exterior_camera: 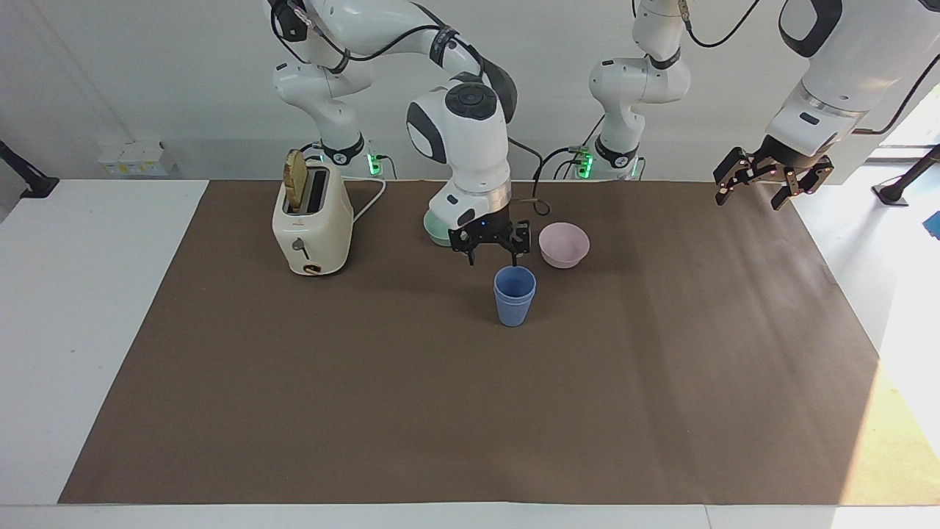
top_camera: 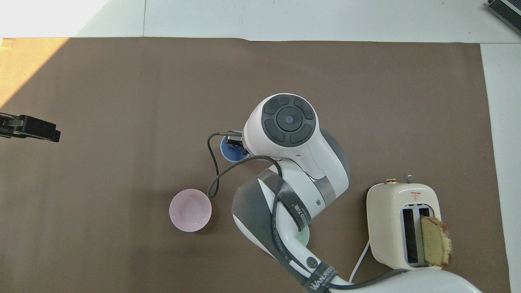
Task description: Stack blue cups with both arms
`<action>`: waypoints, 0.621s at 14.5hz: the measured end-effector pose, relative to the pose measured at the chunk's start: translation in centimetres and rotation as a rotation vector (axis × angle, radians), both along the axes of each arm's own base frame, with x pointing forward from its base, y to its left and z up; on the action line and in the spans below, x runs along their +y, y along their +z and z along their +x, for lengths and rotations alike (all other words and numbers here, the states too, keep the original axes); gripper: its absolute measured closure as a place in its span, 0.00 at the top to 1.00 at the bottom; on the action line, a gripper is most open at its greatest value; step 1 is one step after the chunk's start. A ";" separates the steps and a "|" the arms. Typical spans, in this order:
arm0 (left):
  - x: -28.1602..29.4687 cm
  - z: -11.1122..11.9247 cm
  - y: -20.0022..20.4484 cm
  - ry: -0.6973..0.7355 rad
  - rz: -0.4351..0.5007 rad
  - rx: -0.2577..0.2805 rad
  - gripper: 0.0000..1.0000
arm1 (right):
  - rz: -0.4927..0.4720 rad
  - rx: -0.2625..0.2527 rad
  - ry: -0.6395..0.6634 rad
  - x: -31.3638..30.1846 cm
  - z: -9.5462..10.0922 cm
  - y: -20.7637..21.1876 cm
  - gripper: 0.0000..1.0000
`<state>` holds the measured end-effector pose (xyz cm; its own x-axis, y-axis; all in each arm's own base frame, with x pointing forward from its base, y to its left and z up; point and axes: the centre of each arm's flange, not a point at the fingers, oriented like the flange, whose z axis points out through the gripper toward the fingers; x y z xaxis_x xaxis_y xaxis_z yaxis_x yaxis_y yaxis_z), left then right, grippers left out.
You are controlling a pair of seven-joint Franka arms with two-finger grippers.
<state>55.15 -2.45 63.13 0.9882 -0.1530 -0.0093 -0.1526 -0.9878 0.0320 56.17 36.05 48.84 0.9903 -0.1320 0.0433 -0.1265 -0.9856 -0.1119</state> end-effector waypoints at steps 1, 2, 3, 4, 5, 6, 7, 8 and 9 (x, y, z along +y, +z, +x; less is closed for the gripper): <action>0.0 0.0 0.0 0.000 0.000 0.000 1.00 | -0.014 0.001 0.020 -1.6 0.2 1.5 1.00; 0.0 0.0 0.0 0.000 0.000 0.000 1.00 | -0.028 0.000 0.043 -3.6 0.4 3.1 1.00; 0.0 0.0 0.0 0.000 0.000 0.001 1.00 | -0.040 -0.004 0.068 -5.7 0.6 4.8 1.00; 0.0 0.0 0.0 -0.001 0.000 0.001 1.00 | -0.051 -0.013 0.093 -8.1 0.8 6.5 1.00; -0.1 0.0 0.0 -0.001 0.000 0.001 1.00 | -0.061 -0.022 0.117 -10.8 1.1 8.1 1.00; -0.1 0.0 0.0 -0.001 0.000 0.001 1.00 | -0.075 -0.023 0.142 -13.8 1.2 9.5 1.00; -0.1 0.0 0.0 -0.001 0.000 0.001 1.00 | -0.088 -0.015 0.165 -16.4 1.1 10.7 1.00; -0.1 0.0 0.0 -0.001 0.000 0.001 1.00 | -0.101 -0.004 0.187 -18.5 0.7 11.8 1.00; -0.1 0.0 0.0 -0.002 0.000 0.001 1.00 | -0.115 0.008 0.210 -20.2 0.0 13.0 1.00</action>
